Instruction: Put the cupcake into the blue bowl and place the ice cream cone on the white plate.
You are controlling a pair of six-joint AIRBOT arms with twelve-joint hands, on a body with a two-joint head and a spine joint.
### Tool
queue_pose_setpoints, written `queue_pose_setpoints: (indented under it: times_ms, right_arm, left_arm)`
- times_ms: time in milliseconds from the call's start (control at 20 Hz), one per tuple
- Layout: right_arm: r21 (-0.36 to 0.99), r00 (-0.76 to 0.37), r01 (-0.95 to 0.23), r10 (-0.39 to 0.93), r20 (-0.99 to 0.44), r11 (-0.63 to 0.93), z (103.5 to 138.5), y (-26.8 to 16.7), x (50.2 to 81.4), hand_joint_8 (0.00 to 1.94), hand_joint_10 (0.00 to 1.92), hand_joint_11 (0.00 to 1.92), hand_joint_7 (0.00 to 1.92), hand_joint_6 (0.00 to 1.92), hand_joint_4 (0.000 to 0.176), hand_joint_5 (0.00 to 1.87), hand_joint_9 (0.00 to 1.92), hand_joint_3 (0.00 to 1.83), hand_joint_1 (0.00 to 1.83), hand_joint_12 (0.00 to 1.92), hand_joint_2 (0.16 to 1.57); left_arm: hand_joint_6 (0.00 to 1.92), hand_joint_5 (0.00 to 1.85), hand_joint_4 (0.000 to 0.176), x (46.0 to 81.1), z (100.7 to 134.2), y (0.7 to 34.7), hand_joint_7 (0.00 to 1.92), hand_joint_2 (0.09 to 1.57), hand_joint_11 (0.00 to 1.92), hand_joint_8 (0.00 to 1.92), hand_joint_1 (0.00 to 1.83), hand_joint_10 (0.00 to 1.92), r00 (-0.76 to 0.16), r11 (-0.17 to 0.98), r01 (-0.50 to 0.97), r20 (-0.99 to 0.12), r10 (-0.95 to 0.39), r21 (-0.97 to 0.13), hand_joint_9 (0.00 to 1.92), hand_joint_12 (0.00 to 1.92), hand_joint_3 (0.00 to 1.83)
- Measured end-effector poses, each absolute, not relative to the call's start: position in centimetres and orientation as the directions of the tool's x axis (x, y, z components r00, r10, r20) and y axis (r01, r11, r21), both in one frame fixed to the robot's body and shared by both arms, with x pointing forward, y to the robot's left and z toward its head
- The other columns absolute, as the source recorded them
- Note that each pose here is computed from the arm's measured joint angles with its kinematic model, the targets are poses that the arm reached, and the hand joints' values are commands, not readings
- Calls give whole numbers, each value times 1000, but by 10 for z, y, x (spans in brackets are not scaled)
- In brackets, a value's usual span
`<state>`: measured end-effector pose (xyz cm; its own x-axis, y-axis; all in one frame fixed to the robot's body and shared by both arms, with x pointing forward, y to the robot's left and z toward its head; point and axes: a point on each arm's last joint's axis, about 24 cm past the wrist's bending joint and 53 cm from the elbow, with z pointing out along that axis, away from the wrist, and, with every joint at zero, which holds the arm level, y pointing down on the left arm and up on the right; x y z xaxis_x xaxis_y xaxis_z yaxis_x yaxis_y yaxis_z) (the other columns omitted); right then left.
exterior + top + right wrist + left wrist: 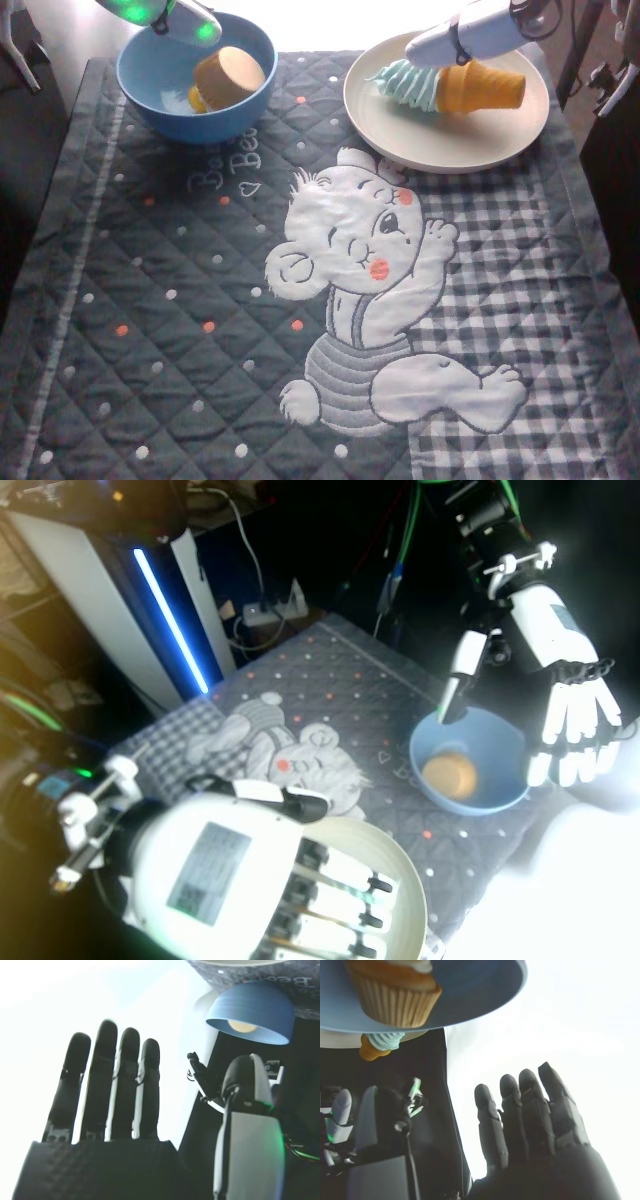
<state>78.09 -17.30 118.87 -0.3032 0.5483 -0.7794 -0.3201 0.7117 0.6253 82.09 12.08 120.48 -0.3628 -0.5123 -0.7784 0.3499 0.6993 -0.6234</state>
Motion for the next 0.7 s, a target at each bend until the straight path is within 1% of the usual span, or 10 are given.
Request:
queue_pose_setpoints:
  times_ms: [50,150,200,250,400,500,550,600,650,700]
  right_arm:
    - [625,-304,-320,548,-780,712,1189,-173,781,9,36,208,792,0,0,745,756,0,712,1548,865]
    - [625,-303,-321,548,-780,712,1189,-173,781,1,15,160,760,0,0,743,719,0,713,1544,861]
    - [625,-303,-320,548,-780,712,1189,-173,781,0,2,132,720,0,0,734,665,0,715,1467,854]
    - [625,-304,-321,547,-780,712,1188,-172,781,18,46,288,816,0,0,727,785,0,715,1465,859]
    - [624,-303,-323,547,-781,712,1189,-172,781,2,10,235,784,2,0,739,741,0,720,1495,863]
    - [624,-302,-324,547,-781,711,1189,-172,780,0,0,198,697,0,0,721,637,0,707,1332,844]
    - [624,-300,-326,548,-781,710,1190,-172,780,0,0,201,690,0,0,701,622,0,694,1290,829]
    - [625,-302,-328,548,-780,708,1190,-171,780,2,4,206,607,0,0,510,586,0,686,1258,810]
    - [625,-302,-329,548,-780,708,1190,-170,780,2,4,206,607,0,0,510,586,0,686,1258,810]
    - [627,-305,-331,548,-779,705,1190,-168,778,1,7,202,597,0,9,443,603,0,697,1302,807]
  left_arm:
    - [1,631,18,821,1205,121,484,833,0,2,1029,5,-362,699,350,-779,-512,-623,388,770,1]
    - [1,623,27,820,1205,119,475,838,0,0,1030,2,-365,698,352,-778,-511,-624,368,632,1]
    - [0,614,43,819,1205,119,465,844,0,0,1020,0,-366,695,355,-777,-512,-625,354,621,4]
    - [1,613,51,819,1205,119,468,844,0,2,1020,1,-365,695,357,-778,-511,-624,354,620,3]
    - [0,615,41,819,1204,119,477,844,0,1,1024,2,-366,695,357,-778,-511,-624,367,690,1]
    - [1,610,55,818,1205,120,470,840,0,3,1016,7,-365,695,357,-778,-511,-624,346,626,0]
    - [1,609,46,818,1205,120,473,840,0,3,1021,10,-365,695,356,-778,-512,-625,358,666,0]
    - [0,570,44,819,1205,121,466,832,0,0,1007,6,-365,695,356,-778,-512,-625,370,727,0]
    - [0,570,44,819,1205,121,466,832,0,0,1007,6,-364,695,356,-778,-512,-625,370,727,0]
    - [0,540,57,818,1205,122,446,826,2,3,1018,2,-364,695,356,-778,-513,-625,370,793,0]
